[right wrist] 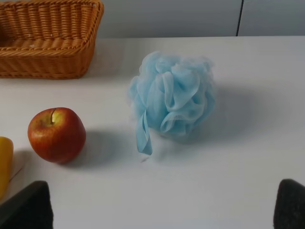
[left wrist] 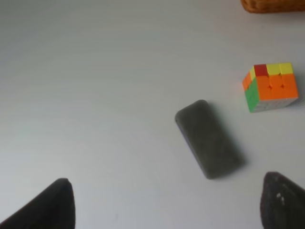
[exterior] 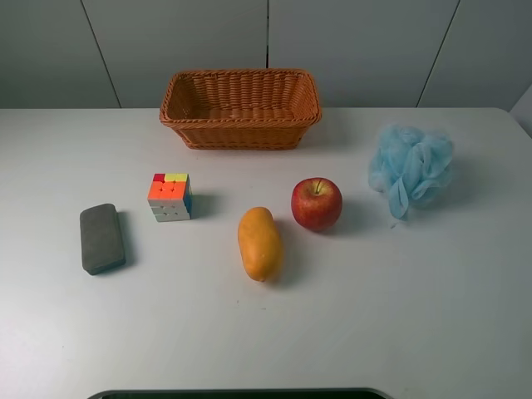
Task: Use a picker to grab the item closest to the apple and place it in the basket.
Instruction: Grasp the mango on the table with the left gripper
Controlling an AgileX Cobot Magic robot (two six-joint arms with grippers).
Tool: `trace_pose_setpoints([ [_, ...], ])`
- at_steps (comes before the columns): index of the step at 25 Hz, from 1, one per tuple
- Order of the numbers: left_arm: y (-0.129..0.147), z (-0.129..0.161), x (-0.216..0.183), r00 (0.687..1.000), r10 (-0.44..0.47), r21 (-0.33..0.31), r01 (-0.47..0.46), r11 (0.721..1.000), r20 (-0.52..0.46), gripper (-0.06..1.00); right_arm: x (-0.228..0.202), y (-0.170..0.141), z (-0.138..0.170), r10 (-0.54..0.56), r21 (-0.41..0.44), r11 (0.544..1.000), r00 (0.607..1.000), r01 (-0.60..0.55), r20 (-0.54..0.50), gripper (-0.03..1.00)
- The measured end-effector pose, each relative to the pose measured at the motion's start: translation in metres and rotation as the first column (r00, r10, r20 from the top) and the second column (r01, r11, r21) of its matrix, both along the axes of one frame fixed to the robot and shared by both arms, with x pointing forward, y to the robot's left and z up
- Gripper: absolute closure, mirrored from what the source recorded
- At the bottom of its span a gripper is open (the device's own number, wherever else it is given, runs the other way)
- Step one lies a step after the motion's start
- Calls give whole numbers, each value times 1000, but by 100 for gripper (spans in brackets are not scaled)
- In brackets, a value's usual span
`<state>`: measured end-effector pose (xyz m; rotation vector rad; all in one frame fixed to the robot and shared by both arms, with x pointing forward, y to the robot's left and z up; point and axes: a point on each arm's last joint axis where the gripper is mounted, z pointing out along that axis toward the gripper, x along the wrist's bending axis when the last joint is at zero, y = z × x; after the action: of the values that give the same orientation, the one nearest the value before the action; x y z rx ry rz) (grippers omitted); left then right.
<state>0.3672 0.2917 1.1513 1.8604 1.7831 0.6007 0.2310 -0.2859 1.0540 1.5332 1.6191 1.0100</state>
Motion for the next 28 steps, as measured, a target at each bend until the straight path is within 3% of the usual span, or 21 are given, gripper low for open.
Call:
trace_pose_setpoints([
  [4,-22,-7,51,994,-53,-16,51,999,-99,20,0,1,0,11,1,1000,1000,-11,1,27],
  [11,-99,-52,114,952,-144,-52,135,989,-269,20,0,1,0,15,2,1000,1000,-15,2,27],
  [20,-202,-126,123,901,-192,-104,164,981,-390,20,0,1,0,15,2,1000,1000,-15,2,27],
  [28,-259,-169,128,871,-187,-151,131,980,-455,20,0,1,0,15,2,1000,1000,-15,2,27],
])
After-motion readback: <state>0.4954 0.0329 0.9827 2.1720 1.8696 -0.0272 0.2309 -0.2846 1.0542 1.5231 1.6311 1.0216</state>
